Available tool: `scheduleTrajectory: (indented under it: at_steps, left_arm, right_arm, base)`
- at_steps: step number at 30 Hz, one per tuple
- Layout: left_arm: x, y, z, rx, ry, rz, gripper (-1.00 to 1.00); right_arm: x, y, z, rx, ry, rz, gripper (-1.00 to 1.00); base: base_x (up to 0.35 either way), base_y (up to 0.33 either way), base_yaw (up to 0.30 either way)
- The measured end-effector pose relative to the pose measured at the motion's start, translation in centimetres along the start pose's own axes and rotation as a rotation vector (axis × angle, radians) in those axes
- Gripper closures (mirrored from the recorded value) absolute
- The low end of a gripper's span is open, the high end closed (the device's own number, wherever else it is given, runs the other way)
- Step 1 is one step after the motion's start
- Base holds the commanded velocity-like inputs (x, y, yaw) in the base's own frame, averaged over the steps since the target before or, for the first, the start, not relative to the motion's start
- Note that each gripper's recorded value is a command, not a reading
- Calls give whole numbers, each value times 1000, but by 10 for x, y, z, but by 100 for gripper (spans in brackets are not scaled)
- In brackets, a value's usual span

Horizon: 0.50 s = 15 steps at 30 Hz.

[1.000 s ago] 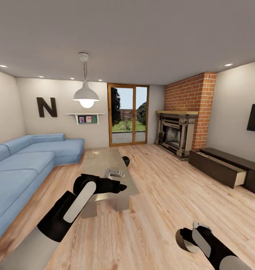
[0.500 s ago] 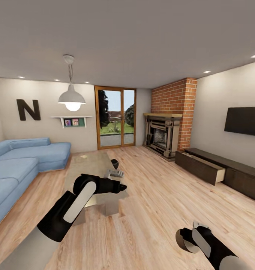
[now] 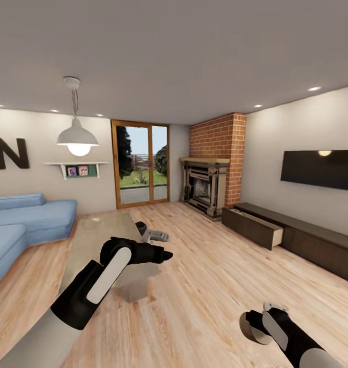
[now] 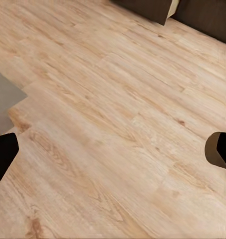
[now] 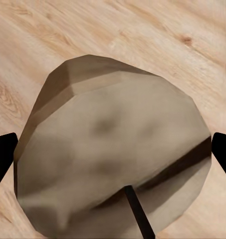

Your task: Place each of the two pumpkins and all three candles from the living room inside a cabinet in the living room (use any cabinet), then make sure every cabinet is closed, and position the cauldron so it is next to a table in the living room.

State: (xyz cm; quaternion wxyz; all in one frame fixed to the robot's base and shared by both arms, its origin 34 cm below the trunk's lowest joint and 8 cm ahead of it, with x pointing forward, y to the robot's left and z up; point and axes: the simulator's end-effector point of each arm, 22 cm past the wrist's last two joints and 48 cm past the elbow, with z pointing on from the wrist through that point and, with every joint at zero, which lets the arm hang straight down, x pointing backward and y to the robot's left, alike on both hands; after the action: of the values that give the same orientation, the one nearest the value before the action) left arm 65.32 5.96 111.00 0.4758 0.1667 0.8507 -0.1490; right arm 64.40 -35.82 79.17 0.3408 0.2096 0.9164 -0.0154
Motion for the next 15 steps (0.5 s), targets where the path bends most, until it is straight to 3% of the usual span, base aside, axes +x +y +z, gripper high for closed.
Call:
scheduleTrajectory:
  at_steps: [7,11,15]
  left_arm:
    - [-10,-2,-9,-2,-7,3,-100]
    - [-14,-3,-11,-2,-5,3,-100]
    - [-17,-3,-12,-1,-1,1,-100]
  right_arm:
    - [-11,15,-11,-69,-9,-1,100]
    - [-15,19,-16,-83,-5,-1,100]
    - [-13,24,-22,-90,57,-21,100]
  base:
    - [0,0,-123]
    - [0,0,41]
    - [0,0,111]
